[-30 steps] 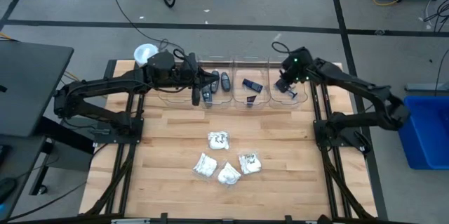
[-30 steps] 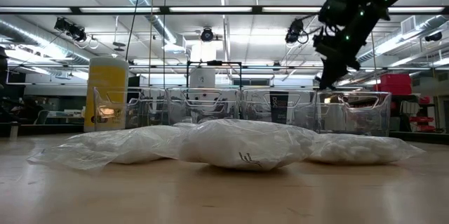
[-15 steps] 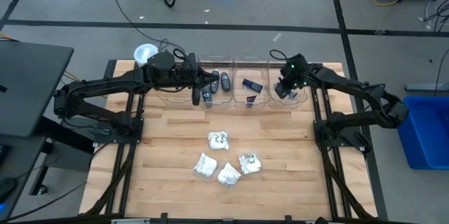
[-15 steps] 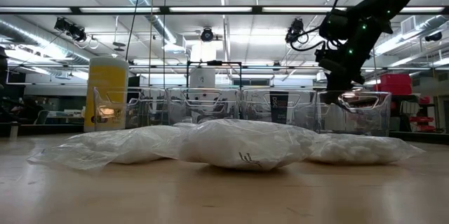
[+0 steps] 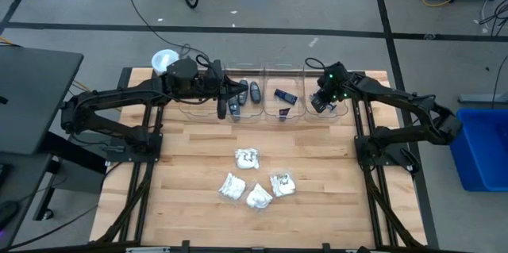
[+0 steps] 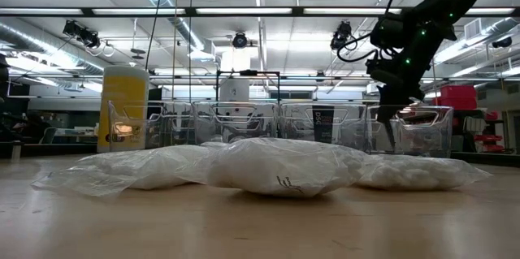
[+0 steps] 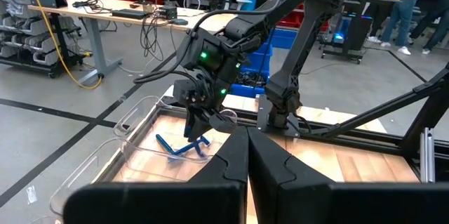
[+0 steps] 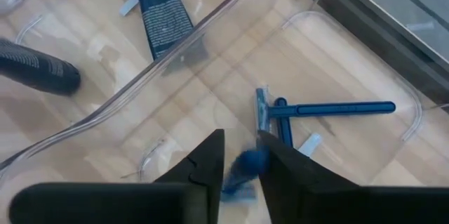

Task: Pick & Place Travel size toiletries
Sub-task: Put the blue razor into the right transparent bin, then put the white cotton pack into the left transparent bin

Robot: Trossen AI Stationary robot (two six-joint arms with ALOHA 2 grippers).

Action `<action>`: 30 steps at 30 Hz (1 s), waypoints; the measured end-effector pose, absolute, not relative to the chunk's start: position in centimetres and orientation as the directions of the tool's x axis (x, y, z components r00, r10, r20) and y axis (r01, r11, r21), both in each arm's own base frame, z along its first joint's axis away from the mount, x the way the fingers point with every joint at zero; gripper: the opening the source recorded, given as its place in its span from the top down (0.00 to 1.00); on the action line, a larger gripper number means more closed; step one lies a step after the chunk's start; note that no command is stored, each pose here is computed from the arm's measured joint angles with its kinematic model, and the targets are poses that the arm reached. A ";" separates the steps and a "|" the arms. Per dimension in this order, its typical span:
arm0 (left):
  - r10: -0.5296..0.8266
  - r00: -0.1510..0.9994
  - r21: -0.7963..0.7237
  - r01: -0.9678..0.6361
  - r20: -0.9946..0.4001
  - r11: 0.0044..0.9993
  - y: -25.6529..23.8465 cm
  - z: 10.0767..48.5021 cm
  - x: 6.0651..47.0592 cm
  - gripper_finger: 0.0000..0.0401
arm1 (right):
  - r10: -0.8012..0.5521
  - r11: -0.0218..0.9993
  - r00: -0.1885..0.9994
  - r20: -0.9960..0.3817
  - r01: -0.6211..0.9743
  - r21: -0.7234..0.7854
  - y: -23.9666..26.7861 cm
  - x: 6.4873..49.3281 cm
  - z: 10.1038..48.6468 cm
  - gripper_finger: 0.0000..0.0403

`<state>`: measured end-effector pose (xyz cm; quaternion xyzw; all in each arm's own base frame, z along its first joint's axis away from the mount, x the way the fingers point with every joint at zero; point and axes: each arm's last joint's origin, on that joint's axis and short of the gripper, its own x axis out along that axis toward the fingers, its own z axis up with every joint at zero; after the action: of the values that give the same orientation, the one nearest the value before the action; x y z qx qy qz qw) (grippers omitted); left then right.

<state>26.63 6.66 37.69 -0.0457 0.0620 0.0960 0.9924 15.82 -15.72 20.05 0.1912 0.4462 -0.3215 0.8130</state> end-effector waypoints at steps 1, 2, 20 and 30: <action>0.185 0.974 -0.079 -0.196 -0.132 0.977 6.7 37.7 26.6 0.99 | -0.352 0.721 0.395 -0.848 0.693 0.024 -15.7 15.8 20.1 0.76; 0.185 0.974 -0.079 -0.196 -0.132 0.977 6.7 37.7 26.6 0.99 | -0.352 0.721 0.395 -0.848 0.693 0.023 -15.7 15.8 20.1 0.74; 0.184 0.974 -0.092 -0.197 -0.133 0.976 6.7 37.7 26.6 0.99 | -0.355 0.726 0.394 -0.848 0.687 0.015 -15.7 15.8 20.1 0.50; 0.206 0.970 -0.087 -0.218 -0.133 0.972 6.7 37.7 26.6 0.99 | -0.364 0.768 0.441 -0.820 0.641 0.004 -15.9 16.2 22.2 0.55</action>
<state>26.62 6.72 37.67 -0.0504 0.0618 0.1068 0.9911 16.21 -15.89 22.22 0.1595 0.4344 -0.3011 0.8338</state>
